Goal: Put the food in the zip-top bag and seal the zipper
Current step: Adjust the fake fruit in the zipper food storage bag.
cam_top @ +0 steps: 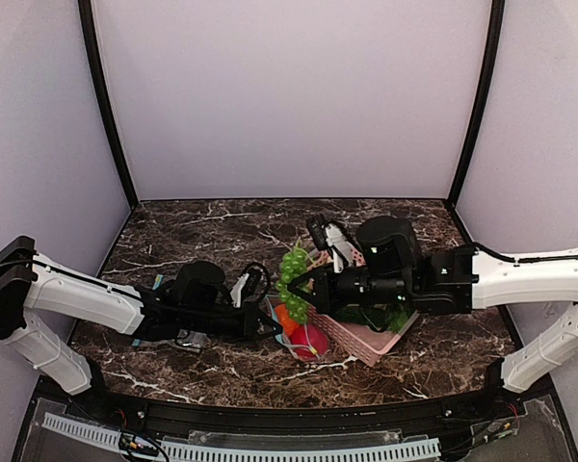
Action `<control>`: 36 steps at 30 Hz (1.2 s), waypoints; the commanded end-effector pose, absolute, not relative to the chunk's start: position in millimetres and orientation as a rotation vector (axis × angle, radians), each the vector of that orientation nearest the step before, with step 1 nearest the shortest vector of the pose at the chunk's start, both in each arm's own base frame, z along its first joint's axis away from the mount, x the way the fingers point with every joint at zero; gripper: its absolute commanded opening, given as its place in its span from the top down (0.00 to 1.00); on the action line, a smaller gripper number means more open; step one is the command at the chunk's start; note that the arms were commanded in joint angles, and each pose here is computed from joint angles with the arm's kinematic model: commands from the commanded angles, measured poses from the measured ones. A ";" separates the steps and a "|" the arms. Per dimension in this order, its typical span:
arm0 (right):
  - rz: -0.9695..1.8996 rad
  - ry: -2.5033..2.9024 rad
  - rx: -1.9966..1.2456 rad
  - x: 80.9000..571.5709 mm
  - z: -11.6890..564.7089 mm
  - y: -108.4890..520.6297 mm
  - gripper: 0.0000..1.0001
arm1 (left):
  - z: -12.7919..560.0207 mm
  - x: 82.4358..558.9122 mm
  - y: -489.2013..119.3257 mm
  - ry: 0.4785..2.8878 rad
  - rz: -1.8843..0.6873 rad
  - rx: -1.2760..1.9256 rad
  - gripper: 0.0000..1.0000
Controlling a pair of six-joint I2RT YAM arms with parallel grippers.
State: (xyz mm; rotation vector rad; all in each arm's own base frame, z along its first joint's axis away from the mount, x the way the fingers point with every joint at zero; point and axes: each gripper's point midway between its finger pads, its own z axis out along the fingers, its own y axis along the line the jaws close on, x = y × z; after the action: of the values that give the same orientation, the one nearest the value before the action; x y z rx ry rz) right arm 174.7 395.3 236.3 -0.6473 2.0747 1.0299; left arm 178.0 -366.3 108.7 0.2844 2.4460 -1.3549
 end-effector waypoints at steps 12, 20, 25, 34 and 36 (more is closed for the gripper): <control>0.718 2.292 -0.776 172.7 185.3 412.9 1.00 | 121.7 180.6 -373.2 2.409 -1.365 0.322 0.99; 0.541 2.501 -0.831 160.4 145.2 387.6 1.00 | 123.2 182.3 -374.2 2.394 -1.370 0.317 0.99; 0.503 2.543 -0.867 154.7 144.6 380.6 1.00 | 122.2 182.0 -373.5 2.390 -1.369 0.322 0.99; 0.419 2.704 -0.964 146.2 115.9 386.4 1.00 | 131.5 179.1 -381.6 2.336 -1.407 0.415 0.99; 0.416 2.722 -0.970 145.5 110.1 388.0 1.00 | 130.7 179.7 -380.9 2.339 -1.399 0.410 0.99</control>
State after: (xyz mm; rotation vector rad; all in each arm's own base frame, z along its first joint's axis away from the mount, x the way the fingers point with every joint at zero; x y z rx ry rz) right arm 156.6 397.8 134.6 -0.9137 2.6064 0.4834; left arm 175.9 -373.0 113.7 0.3620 2.4127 -1.3697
